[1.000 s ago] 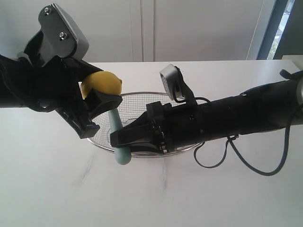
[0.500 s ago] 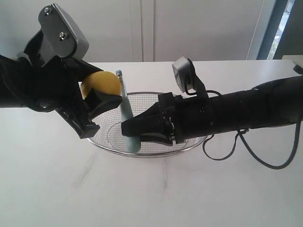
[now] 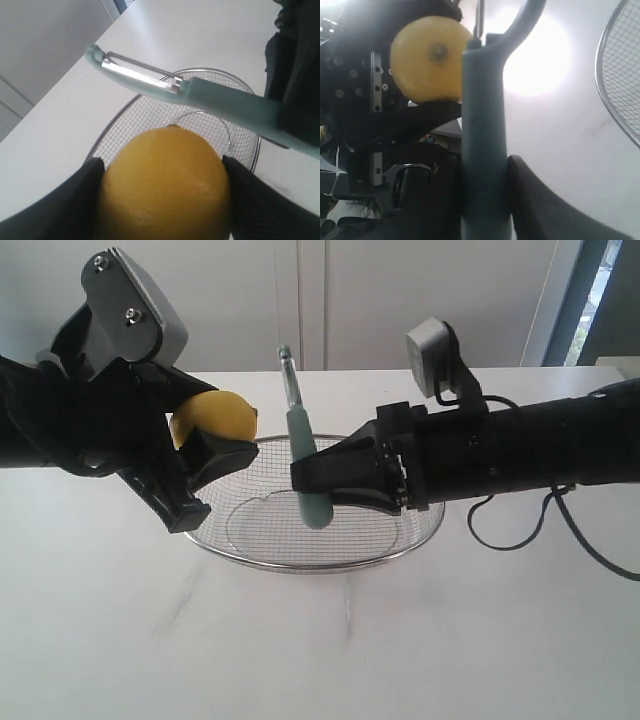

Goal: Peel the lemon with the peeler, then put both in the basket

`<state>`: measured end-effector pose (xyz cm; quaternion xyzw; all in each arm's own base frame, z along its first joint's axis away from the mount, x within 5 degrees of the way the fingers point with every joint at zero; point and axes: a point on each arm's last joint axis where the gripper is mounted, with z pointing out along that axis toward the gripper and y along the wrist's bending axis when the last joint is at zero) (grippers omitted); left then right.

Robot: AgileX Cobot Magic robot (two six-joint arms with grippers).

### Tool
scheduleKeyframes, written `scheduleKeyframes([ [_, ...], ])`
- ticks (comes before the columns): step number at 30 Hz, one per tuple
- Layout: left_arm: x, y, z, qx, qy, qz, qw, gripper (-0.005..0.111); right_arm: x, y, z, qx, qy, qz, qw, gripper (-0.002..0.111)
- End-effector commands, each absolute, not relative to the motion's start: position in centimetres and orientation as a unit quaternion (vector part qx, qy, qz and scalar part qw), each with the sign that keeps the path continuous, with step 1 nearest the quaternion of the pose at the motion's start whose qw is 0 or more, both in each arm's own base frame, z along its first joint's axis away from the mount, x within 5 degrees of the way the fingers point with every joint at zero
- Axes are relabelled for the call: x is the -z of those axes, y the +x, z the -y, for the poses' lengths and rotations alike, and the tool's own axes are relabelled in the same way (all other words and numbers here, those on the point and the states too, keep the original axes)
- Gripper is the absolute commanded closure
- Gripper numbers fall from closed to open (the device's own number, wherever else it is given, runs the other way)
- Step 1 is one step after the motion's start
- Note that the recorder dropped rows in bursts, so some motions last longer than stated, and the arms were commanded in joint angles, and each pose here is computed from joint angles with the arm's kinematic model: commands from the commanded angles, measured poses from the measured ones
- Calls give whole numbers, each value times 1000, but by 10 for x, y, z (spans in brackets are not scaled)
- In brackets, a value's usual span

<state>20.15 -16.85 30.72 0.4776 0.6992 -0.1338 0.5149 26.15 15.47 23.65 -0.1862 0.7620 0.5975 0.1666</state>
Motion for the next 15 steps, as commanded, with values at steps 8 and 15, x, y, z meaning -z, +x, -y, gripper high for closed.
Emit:
scheduleKeyframes([
  [8, -312, 199, 169, 143, 474, -696, 519, 107, -290, 249, -114, -574, -189, -754, 256, 108],
  [15, -312, 199, 169, 143, 474, -696, 519, 107, -317, 231, -87, -531, -191, -769, 302, 108],
])
